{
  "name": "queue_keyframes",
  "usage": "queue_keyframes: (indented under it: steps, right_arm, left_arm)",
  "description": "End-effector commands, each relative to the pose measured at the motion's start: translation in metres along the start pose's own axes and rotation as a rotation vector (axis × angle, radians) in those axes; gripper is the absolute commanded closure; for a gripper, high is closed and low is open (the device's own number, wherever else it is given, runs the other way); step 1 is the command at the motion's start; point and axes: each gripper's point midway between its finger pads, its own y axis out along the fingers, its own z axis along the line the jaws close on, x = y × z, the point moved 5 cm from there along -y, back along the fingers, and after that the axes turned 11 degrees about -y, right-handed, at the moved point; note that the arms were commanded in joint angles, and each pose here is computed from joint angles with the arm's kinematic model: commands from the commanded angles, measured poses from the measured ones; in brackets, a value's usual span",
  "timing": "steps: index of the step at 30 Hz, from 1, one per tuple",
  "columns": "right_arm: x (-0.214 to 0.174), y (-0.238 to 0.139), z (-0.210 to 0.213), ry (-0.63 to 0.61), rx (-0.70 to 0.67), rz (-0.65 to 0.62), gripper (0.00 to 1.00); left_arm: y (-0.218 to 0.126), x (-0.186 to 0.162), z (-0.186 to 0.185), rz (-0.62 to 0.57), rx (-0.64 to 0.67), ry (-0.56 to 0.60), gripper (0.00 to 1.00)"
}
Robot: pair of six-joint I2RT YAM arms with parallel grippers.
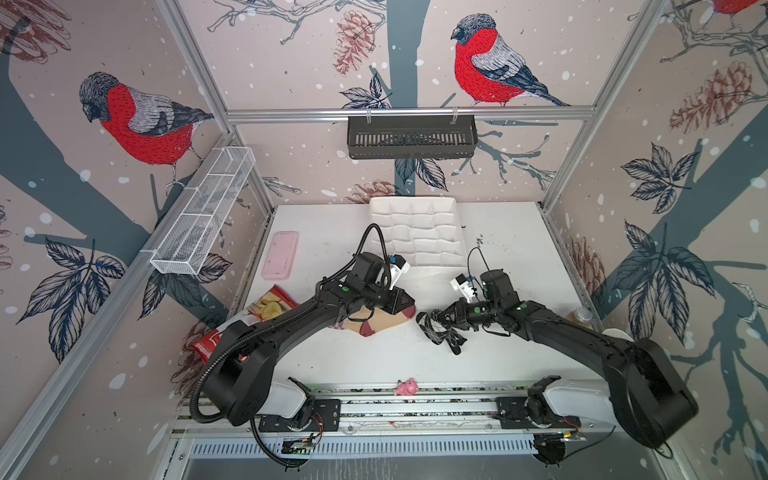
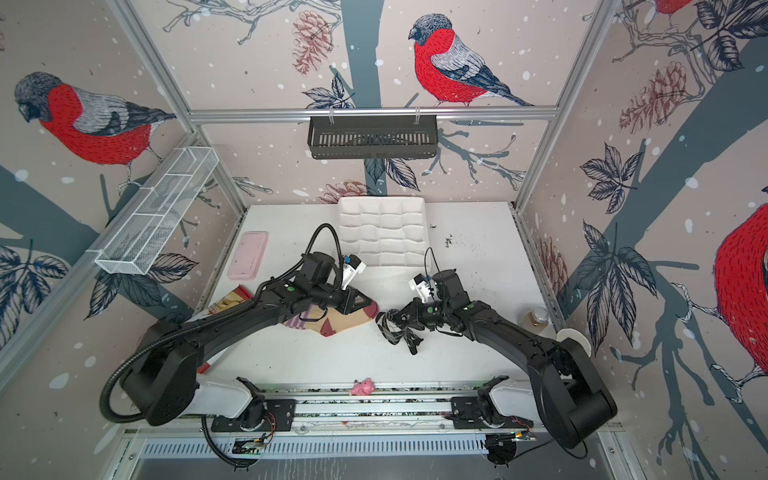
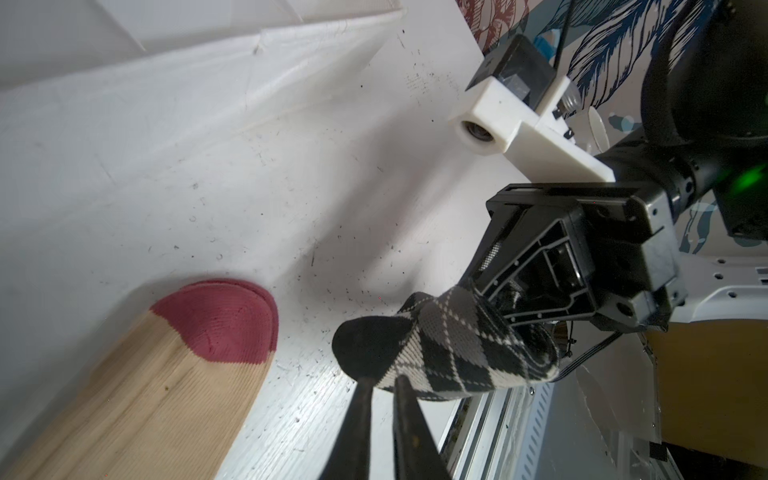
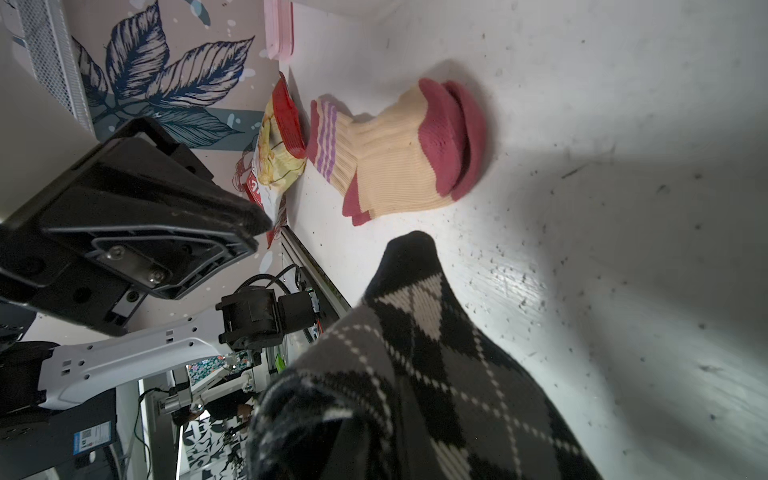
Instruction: Roll the socks
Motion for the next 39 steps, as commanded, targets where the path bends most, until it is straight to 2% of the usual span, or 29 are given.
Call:
queue_keyframes:
  steps: [1, 6, 11, 16, 19, 25, 27, 29, 33, 36, 39]
  right_arm:
    - [-0.006, 0.005, -0.002, -0.022, 0.082, 0.054, 0.98]
    - [-0.005, 0.007, 0.003, -0.028, 0.116, 0.102, 0.98]
    - [-0.004, 0.006, -0.025, -0.023, -0.052, 0.153, 0.95]
    - [0.001, 0.017, -0.052, 0.021, -0.069, 0.161, 0.94]
    - [0.008, 0.02, -0.059, 0.014, -0.107, 0.153, 0.85]
    - [0.025, 0.017, -0.064, -0.013, -0.171, 0.118, 0.77]
    - [0.03, 0.016, -0.067, -0.012, -0.192, 0.108, 0.69]
    - [0.034, 0.016, -0.069, -0.015, -0.208, 0.095, 0.68]
    - [0.043, 0.014, -0.066, -0.032, -0.217, 0.069, 0.63]
    - [0.049, 0.008, -0.061, -0.057, -0.249, 0.043, 0.53]
    - [0.054, -0.002, -0.056, -0.087, -0.305, 0.015, 0.48]
  left_arm:
    - [0.009, -0.002, 0.003, 0.03, -0.026, 0.009, 0.86]
    - [0.025, 0.003, 0.01, 0.06, -0.024, 0.002, 0.87]
    - [0.032, 0.006, 0.011, 0.068, -0.04, 0.005, 0.87]
    - [0.036, 0.004, 0.013, 0.09, -0.039, 0.001, 0.87]
    - [0.036, 0.002, 0.013, 0.094, -0.037, 0.001, 0.87]
    - [0.04, 0.002, 0.013, 0.1, -0.043, -0.001, 0.87]
    - [0.044, 0.0, 0.014, 0.111, -0.046, -0.003, 0.87]
    - [0.048, -0.002, 0.014, 0.121, -0.049, -0.003, 0.87]
    - [0.053, -0.002, 0.016, 0.129, -0.043, -0.004, 0.87]
    - [0.056, 0.001, 0.018, 0.132, -0.039, -0.004, 0.87]
    - [0.056, 0.002, 0.018, 0.13, -0.036, -0.002, 0.87]
